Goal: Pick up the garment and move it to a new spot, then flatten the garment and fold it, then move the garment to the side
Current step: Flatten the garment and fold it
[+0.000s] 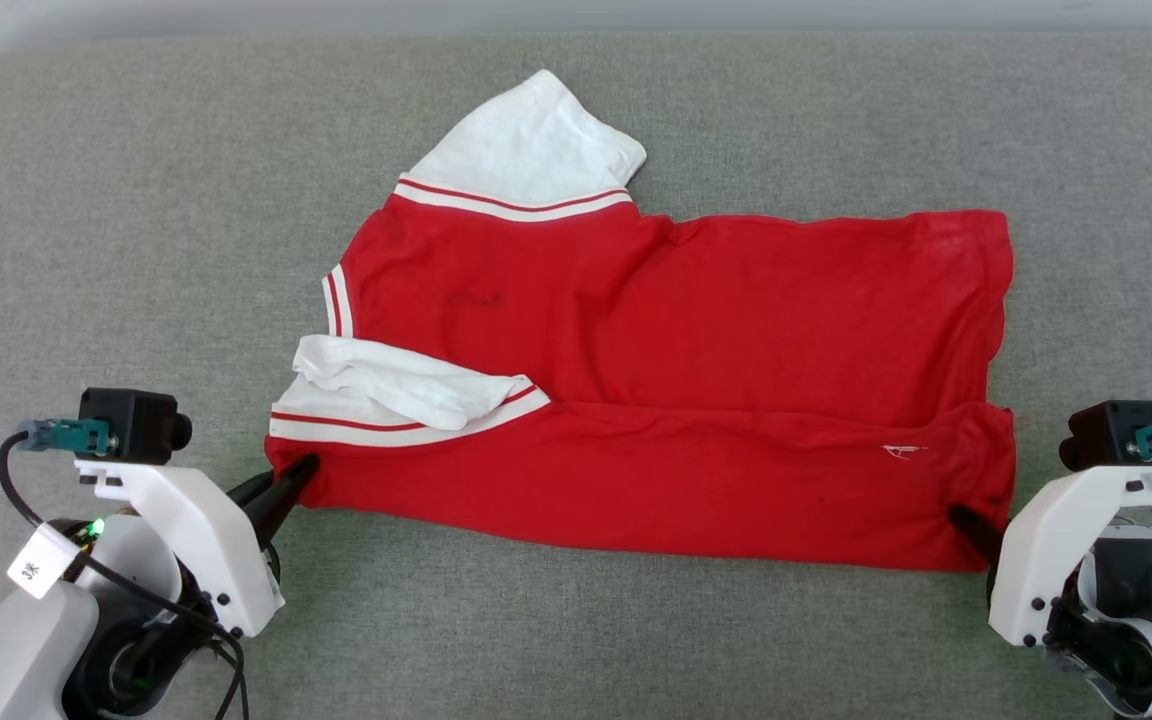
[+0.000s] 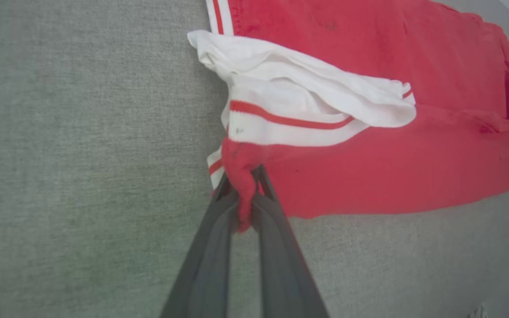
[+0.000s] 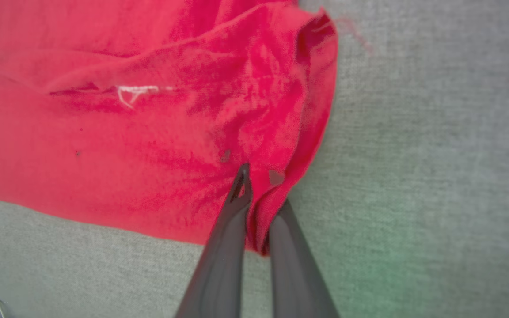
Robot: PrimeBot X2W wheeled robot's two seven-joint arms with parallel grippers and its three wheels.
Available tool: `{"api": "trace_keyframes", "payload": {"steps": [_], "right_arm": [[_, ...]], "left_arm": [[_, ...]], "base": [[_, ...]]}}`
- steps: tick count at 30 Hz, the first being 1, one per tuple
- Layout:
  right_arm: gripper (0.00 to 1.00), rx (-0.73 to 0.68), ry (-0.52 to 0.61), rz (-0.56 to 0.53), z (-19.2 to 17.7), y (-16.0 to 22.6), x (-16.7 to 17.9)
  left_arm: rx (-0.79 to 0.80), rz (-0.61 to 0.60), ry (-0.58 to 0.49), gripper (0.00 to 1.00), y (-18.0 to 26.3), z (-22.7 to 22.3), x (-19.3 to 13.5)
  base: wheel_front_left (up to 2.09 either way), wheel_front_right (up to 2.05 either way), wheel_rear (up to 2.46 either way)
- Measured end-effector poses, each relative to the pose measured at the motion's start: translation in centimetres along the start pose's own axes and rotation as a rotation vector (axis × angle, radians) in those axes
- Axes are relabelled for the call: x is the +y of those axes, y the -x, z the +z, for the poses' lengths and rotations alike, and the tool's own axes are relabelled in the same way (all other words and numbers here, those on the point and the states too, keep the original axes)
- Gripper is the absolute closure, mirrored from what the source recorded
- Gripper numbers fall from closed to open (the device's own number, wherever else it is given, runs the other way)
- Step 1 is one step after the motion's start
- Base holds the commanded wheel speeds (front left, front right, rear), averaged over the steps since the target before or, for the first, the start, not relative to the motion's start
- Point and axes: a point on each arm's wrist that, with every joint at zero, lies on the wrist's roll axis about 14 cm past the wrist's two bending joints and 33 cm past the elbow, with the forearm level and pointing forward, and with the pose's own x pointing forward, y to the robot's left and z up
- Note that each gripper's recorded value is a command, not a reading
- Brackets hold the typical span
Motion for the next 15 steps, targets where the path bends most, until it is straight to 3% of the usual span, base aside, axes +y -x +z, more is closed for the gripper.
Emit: {"api": "trace_keyframes", "payload": {"steps": [10, 15], "right_arm": [[1.0, -0.137, 0.053, 0.013, 3.2, 3.1, 0.9], [1.0, -0.147, 0.063, 0.029, 2.0, 5.1, 1.6]], "left_arm": [[-0.079, -0.004, -0.013, 1.0, 2.1, 0.4, -1.0], [-0.08, 0.025, 0.004, 1.0, 4.2, -1.3, -1.2]], "base": [[0.0, 0.0, 0.0], [0.0, 0.0, 0.0]]}}
